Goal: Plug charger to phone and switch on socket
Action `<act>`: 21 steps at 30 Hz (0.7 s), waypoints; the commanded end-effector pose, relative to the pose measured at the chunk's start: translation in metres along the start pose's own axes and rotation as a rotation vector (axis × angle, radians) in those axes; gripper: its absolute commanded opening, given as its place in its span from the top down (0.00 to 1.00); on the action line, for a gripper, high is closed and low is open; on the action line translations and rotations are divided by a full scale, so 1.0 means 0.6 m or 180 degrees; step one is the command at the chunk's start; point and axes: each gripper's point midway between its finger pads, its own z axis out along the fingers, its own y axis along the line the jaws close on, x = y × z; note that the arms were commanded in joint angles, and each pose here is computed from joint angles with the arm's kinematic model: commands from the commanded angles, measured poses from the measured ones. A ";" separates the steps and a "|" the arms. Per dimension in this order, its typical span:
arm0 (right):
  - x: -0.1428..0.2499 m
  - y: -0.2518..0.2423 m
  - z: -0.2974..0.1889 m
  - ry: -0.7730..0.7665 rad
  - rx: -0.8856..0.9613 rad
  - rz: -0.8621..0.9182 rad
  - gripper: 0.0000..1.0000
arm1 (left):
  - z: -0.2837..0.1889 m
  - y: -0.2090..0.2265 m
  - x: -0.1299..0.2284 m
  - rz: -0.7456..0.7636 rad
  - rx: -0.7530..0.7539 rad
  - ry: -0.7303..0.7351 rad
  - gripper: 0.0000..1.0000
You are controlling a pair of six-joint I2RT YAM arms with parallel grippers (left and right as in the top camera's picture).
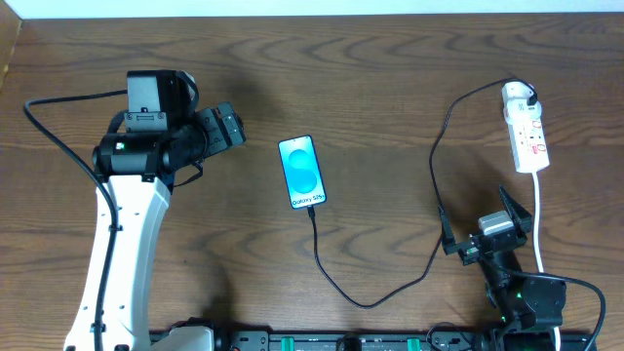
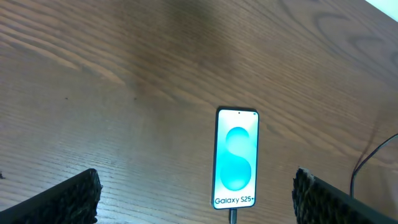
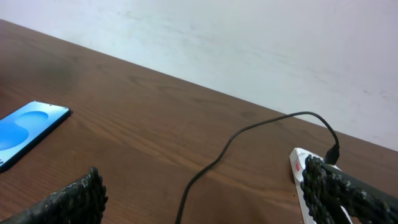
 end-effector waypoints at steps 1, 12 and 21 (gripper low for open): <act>0.000 0.006 0.000 -0.0016 -0.0049 0.0018 0.01 | -0.004 0.004 -0.004 0.0025 -0.0037 -0.0039 0.02; 0.000 0.006 0.000 -0.0016 -0.0049 0.0018 0.01 | -0.004 0.004 -0.004 0.0025 -0.0037 -0.0038 0.02; 0.000 0.006 0.000 -0.0016 -0.0049 0.0018 0.01 | -0.034 0.020 -0.007 0.0060 -0.0206 -0.0259 0.02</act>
